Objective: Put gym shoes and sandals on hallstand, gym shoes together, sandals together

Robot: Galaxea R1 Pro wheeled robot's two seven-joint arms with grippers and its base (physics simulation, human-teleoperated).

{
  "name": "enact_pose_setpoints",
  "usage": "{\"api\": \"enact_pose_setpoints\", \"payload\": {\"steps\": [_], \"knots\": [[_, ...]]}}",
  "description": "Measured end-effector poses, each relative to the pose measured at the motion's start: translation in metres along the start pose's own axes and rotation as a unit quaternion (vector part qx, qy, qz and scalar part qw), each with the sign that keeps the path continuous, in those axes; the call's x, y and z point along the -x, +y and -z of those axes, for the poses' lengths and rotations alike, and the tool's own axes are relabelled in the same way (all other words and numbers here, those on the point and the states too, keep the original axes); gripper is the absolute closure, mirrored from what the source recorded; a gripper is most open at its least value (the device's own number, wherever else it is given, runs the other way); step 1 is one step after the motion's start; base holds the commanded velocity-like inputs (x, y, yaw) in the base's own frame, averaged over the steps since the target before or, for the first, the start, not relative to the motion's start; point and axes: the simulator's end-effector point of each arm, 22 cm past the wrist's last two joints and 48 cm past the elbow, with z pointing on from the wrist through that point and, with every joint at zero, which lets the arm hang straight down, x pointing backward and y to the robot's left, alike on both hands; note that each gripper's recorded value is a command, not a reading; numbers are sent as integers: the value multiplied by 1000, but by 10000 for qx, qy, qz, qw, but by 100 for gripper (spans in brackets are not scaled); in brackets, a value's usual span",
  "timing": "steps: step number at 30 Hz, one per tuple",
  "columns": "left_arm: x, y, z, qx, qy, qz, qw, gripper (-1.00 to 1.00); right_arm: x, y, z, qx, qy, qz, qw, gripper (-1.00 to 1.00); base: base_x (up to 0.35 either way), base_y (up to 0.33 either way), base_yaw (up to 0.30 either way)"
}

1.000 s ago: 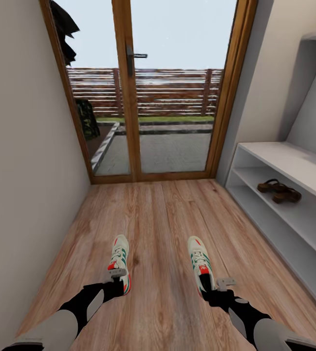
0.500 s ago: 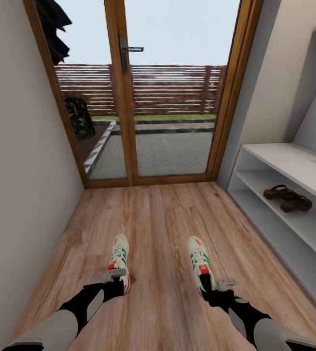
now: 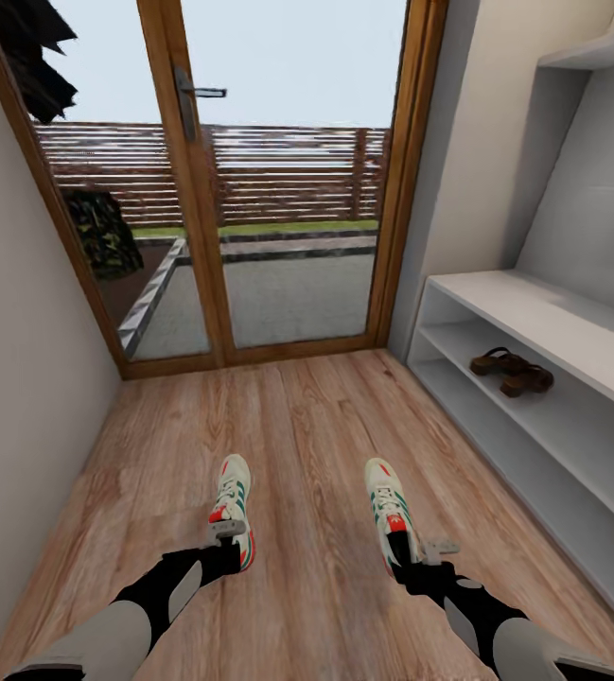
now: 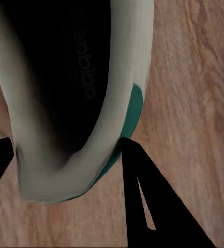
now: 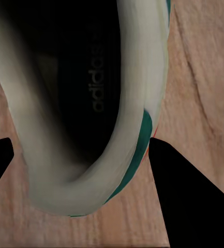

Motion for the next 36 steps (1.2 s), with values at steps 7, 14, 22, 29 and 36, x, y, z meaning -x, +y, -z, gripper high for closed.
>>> {"api": "enact_pose_setpoints", "payload": {"steps": [7,14,22,29,36], "knots": [[0,0,0,1,4,5,10000,100,0,-1,0,-4,0,0,10000,100,2,0,-285],[0,0,0,-1,-2,6,10000,100,0,-1,0,-5,0,0,10000,100,0,0,-287],[15,-3,2,-27,-156,1,9999,100,0,-1,0,-10,6,5,10000,100,0,0,-288],[23,-4,3,-41,-243,-13,9997,100,0,-1,0,-10,8,5,10000,100,0,0,-289],[25,-4,4,-39,-264,-12,9996,100,0,-1,0,-9,9,6,10000,100,0,0,-289]]}}
